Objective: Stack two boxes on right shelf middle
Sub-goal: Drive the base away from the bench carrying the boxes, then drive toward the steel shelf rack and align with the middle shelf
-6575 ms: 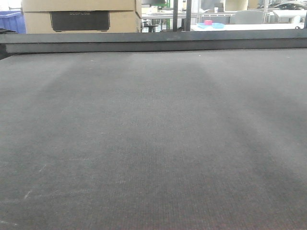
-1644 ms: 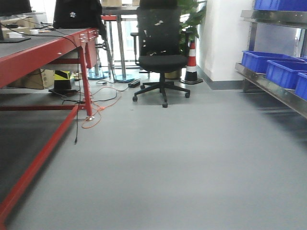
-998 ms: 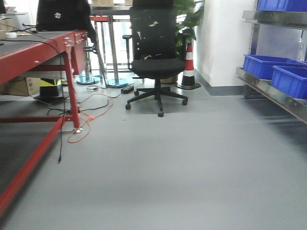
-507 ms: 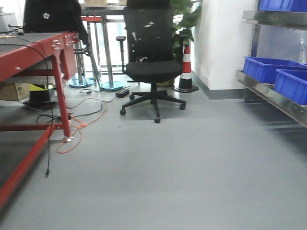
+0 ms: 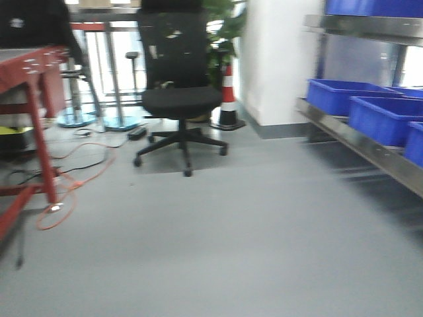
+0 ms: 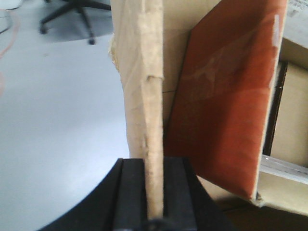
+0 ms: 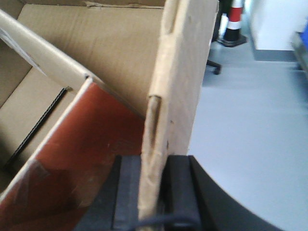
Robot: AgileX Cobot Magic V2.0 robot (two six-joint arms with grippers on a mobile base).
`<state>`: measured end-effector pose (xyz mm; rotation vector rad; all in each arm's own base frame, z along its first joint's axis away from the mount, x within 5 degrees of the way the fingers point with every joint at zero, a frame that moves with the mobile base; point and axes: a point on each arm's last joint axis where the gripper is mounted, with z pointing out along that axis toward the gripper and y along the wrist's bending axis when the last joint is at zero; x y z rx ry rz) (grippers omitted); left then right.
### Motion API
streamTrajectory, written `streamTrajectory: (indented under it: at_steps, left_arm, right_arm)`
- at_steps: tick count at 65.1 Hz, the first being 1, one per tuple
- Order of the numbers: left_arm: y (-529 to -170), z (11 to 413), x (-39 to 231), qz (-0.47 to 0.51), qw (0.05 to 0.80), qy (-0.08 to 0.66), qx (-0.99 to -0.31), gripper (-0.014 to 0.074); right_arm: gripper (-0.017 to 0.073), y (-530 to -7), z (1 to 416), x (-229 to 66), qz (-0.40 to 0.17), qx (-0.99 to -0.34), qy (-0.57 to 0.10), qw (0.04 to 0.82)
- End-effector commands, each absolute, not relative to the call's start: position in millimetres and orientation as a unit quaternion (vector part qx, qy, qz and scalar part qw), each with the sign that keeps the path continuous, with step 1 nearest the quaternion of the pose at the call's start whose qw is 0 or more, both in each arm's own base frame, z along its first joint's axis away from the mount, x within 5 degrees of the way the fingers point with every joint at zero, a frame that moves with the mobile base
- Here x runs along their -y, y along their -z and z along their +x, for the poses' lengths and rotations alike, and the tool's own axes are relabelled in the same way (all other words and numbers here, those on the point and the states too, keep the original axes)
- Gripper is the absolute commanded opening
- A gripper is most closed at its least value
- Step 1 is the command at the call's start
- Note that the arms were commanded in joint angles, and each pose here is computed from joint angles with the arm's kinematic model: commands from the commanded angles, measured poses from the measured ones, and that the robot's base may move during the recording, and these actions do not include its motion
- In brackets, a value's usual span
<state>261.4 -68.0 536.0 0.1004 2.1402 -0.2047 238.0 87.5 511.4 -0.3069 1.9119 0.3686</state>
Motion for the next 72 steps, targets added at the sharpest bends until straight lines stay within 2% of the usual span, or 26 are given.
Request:
streamTrajectory:
  at_steps: [1, 72]
  left_arm:
    - [-546.2, 257.5, 60.4, 0.033, 0.508, 0.06, -0.859, -0.0111]
    - [-546.2, 257.5, 60.4, 0.033, 0.508, 0.06, -0.859, -0.0111]
  right_arm:
    - [-0.0153, -522.0, 235.3, -81.9, -0.131, -0.788, -0.136, 0.586]
    - [-0.0153, -522.0, 235.3, -81.9, -0.131, -0.788, -0.136, 0.586]
